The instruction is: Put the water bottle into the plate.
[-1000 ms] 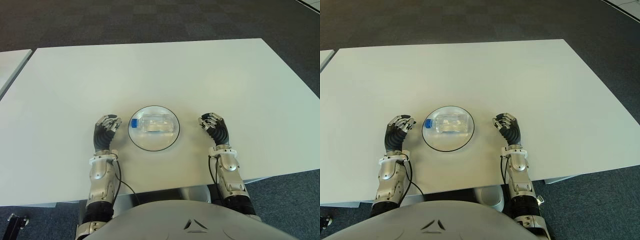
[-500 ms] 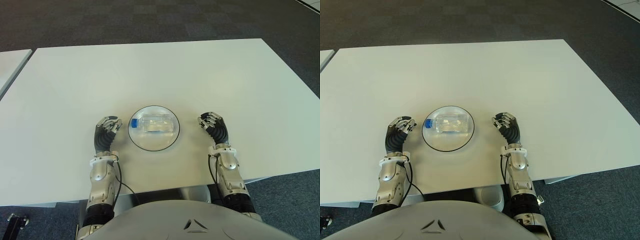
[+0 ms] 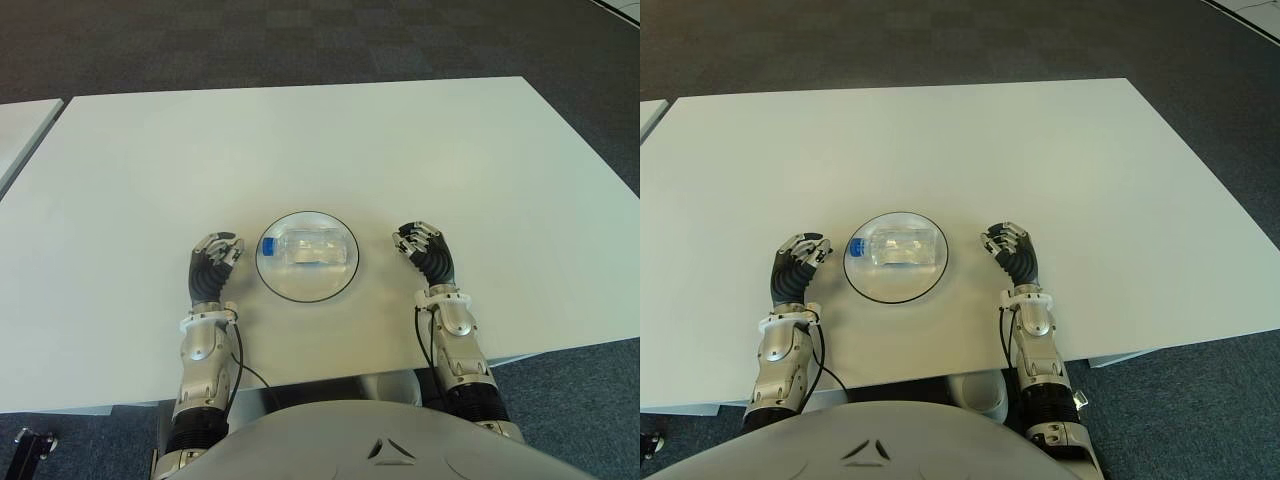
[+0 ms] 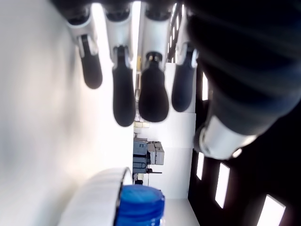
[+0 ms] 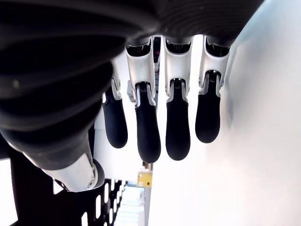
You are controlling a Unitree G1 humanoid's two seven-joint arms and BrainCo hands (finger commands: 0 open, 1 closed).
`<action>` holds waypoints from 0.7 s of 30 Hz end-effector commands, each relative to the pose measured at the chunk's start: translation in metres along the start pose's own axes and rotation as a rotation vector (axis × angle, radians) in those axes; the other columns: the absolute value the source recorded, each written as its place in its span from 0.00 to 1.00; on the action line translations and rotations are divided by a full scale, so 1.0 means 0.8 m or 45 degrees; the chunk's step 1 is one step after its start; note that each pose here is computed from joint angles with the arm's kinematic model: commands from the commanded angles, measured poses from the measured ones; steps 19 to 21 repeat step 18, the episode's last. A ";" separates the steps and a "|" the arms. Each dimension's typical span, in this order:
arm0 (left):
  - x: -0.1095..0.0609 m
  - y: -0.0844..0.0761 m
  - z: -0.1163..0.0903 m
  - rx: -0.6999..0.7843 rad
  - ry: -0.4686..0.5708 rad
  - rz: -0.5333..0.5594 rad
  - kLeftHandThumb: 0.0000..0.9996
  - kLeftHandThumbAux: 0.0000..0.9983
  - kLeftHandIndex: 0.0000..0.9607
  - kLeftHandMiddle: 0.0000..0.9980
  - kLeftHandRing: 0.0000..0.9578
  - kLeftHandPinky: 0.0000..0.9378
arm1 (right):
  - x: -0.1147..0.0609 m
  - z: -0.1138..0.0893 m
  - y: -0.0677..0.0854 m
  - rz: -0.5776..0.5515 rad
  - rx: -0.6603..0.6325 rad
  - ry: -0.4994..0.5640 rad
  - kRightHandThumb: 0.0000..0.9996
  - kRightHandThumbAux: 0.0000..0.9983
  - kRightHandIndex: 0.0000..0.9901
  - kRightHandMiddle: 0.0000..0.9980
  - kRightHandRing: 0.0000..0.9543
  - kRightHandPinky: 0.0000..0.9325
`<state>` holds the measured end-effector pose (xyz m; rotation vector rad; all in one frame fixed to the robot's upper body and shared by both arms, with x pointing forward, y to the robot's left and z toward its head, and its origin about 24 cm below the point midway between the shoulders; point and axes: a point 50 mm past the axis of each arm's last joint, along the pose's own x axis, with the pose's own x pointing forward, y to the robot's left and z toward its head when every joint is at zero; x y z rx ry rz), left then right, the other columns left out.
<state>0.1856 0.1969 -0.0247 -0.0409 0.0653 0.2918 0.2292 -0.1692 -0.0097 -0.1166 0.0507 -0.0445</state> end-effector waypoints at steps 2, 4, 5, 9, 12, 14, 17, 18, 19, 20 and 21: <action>-0.003 0.000 -0.004 0.015 0.025 0.009 0.70 0.72 0.45 0.73 0.75 0.77 | 0.004 0.000 0.005 0.009 0.020 -0.002 0.70 0.73 0.43 0.53 0.55 0.57; -0.003 -0.001 -0.004 0.019 0.022 0.005 0.70 0.72 0.45 0.73 0.75 0.77 | 0.005 0.002 0.007 0.013 0.023 -0.006 0.70 0.73 0.43 0.53 0.56 0.57; -0.003 -0.001 -0.004 0.020 0.022 0.003 0.70 0.72 0.45 0.73 0.75 0.77 | 0.005 0.002 0.009 0.015 0.024 -0.009 0.70 0.73 0.43 0.53 0.56 0.57; -0.003 -0.001 -0.003 0.031 0.015 -0.015 0.70 0.72 0.45 0.73 0.75 0.77 | 0.006 0.004 0.012 0.025 0.034 -0.021 0.70 0.73 0.43 0.53 0.56 0.58; -0.002 -0.001 -0.003 0.041 0.007 -0.034 0.70 0.72 0.45 0.73 0.75 0.76 | 0.006 0.005 0.013 0.034 0.042 -0.029 0.70 0.73 0.43 0.54 0.56 0.58; -0.002 0.000 -0.002 0.048 0.010 -0.051 0.70 0.72 0.45 0.73 0.75 0.76 | 0.007 0.006 0.013 0.045 0.052 -0.037 0.70 0.73 0.43 0.54 0.57 0.58; -0.002 0.001 -0.003 0.046 0.019 -0.058 0.70 0.72 0.45 0.73 0.75 0.76 | 0.007 0.006 0.014 0.052 0.057 -0.042 0.70 0.73 0.43 0.54 0.57 0.58; -0.002 0.001 -0.003 0.044 0.022 -0.059 0.70 0.72 0.45 0.73 0.75 0.76 | 0.008 0.006 0.015 0.054 0.058 -0.043 0.70 0.73 0.43 0.54 0.57 0.58; -0.002 0.001 -0.003 0.044 0.022 -0.059 0.70 0.72 0.45 0.73 0.75 0.76 | 0.008 0.006 0.015 0.054 0.058 -0.043 0.70 0.73 0.43 0.54 0.57 0.58; -0.002 0.001 -0.003 0.044 0.022 -0.059 0.70 0.72 0.45 0.73 0.75 0.76 | 0.008 0.006 0.015 0.054 0.058 -0.043 0.70 0.73 0.43 0.54 0.57 0.58; -0.002 0.001 -0.003 0.044 0.022 -0.059 0.70 0.72 0.45 0.73 0.75 0.76 | 0.008 0.006 0.015 0.054 0.058 -0.043 0.70 0.73 0.43 0.54 0.57 0.58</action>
